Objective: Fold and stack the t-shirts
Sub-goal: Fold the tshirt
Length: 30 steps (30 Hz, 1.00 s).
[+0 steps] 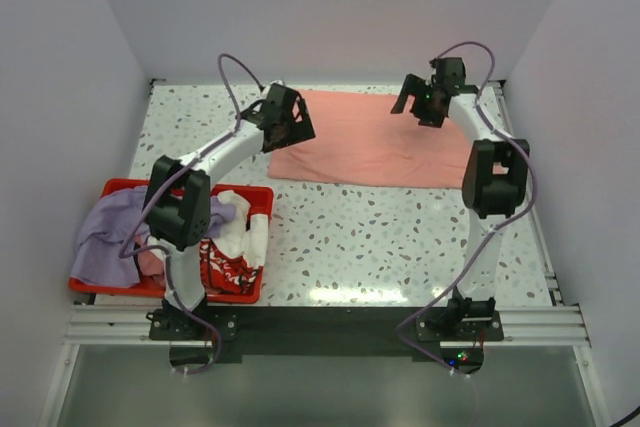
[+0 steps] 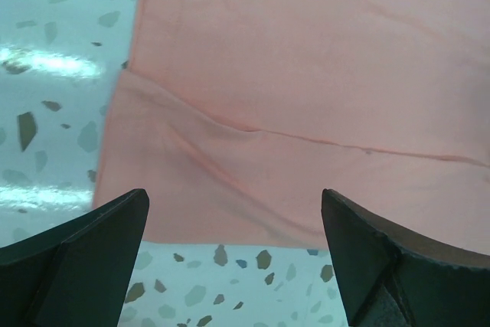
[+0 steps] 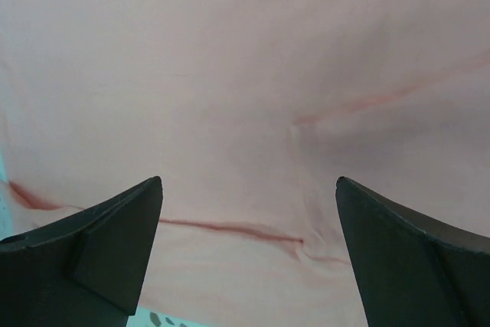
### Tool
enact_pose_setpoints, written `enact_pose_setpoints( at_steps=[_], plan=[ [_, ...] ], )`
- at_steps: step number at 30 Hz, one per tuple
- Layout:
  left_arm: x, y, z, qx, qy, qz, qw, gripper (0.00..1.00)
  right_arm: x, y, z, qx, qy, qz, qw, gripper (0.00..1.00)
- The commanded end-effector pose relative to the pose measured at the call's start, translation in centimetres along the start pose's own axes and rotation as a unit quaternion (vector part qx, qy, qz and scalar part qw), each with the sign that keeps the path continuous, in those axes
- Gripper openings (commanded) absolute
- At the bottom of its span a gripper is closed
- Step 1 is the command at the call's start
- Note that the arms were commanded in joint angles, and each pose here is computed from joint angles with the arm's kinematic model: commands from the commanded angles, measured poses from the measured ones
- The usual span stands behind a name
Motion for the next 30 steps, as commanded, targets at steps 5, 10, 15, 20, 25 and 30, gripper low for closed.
enact_pose_setpoints(
  at_steps=[5, 10, 15, 20, 25, 30],
  plan=[
    [1.1, -7.1, 2.0, 0.073, -0.001, 0.060, 0.995, 1.00, 4.4, -5.2, -7.2, 0.178, -0.001, -0.056, 0.982, 0.99],
    [3.3, -7.9, 4.4, 0.079, 0.022, 0.059, 0.995, 1.00, 6.4, -7.2, -5.2, 0.207, 0.057, -0.067, 0.974, 0.99],
    [6.1, -7.5, 5.8, 0.071, 0.047, 0.061, 0.995, 1.00, 8.0, -8.3, -4.6, 0.236, 0.082, -0.059, 0.966, 0.99],
    [8.6, -6.0, 6.0, 0.059, 0.076, 0.057, 0.994, 1.00, 9.4, -12.1, -6.0, 0.209, 0.111, 0.054, 0.970, 0.99],
    [11.0, -5.1, 4.9, 0.054, 0.092, 0.061, 0.992, 1.00, 11.8, -13.8, -7.9, 0.232, 0.117, 0.067, 0.963, 0.99],
    [14.4, -3.7, 3.4, 0.033, 0.125, 0.073, 0.989, 1.00, 12.8, -13.4, -10.0, 0.232, 0.107, 0.073, 0.964, 0.99]
  ],
)
Point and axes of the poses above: each gripper's point midway between its finger pads, its own z axis out along the fingers, its own y axis along the line the jaws close on, x = y × z, the point moved 9 cm from there along -z, back along the fingers, and after that the axes turned 4 degrees about z, right-handed, at the moved point
